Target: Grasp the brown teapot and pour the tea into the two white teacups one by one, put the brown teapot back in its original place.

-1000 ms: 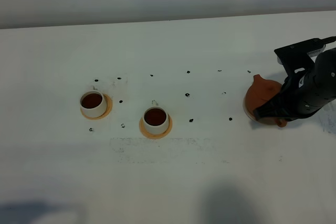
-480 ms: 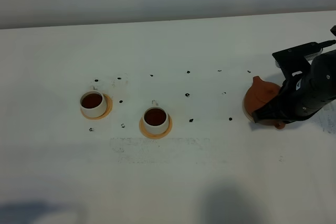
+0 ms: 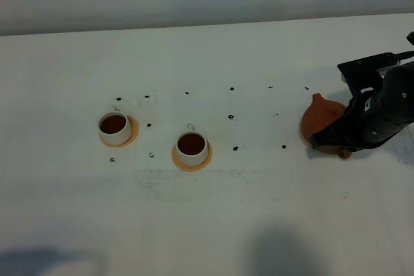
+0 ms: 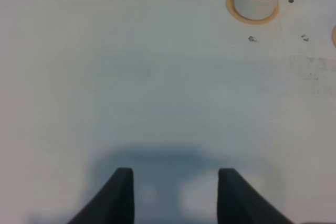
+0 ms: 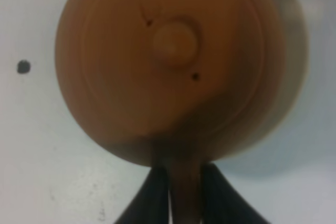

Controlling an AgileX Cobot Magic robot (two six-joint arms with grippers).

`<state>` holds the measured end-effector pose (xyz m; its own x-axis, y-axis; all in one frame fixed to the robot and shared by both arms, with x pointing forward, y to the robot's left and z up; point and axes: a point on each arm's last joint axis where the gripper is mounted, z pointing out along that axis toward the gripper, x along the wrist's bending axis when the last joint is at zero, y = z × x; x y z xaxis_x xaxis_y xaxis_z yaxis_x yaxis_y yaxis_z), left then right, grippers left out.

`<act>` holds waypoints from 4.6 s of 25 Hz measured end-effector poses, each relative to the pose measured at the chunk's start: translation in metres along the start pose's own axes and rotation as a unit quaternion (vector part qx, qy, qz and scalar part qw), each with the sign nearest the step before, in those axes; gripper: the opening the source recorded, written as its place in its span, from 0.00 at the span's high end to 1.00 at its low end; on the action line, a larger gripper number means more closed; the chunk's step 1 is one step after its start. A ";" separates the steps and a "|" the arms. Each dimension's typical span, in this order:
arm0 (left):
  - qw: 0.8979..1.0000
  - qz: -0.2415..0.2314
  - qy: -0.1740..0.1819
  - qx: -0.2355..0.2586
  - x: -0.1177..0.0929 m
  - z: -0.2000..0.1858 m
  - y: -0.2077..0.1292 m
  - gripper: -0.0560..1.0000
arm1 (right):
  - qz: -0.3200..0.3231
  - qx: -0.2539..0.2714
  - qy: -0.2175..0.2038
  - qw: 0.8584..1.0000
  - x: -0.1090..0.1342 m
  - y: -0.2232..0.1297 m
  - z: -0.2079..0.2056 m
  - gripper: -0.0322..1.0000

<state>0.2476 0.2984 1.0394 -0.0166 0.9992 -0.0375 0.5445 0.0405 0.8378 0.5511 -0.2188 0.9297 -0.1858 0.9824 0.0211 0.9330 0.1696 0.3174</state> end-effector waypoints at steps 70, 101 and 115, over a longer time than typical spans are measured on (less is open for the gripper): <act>1.000 0.003 0.000 0.000 0.000 0.000 0.000 0.59 | 0.007 -0.361 -0.026 0.932 -0.017 -0.269 -0.216 0.50; 1.000 0.000 0.000 0.000 0.000 0.000 0.000 0.59 | 0.053 -0.372 -0.036 0.926 -0.011 -0.271 -0.216 0.50; 1.000 0.000 0.000 0.000 0.000 0.000 0.000 0.59 | 0.054 -0.373 -0.031 0.926 -0.010 -0.271 -0.216 0.50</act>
<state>0.2476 0.2984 1.0394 -0.0166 0.9992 -0.0375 0.5445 0.0405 0.8378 0.2336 -0.2915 1.0485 -0.0644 0.9970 0.0440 0.4688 -0.0087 0.8833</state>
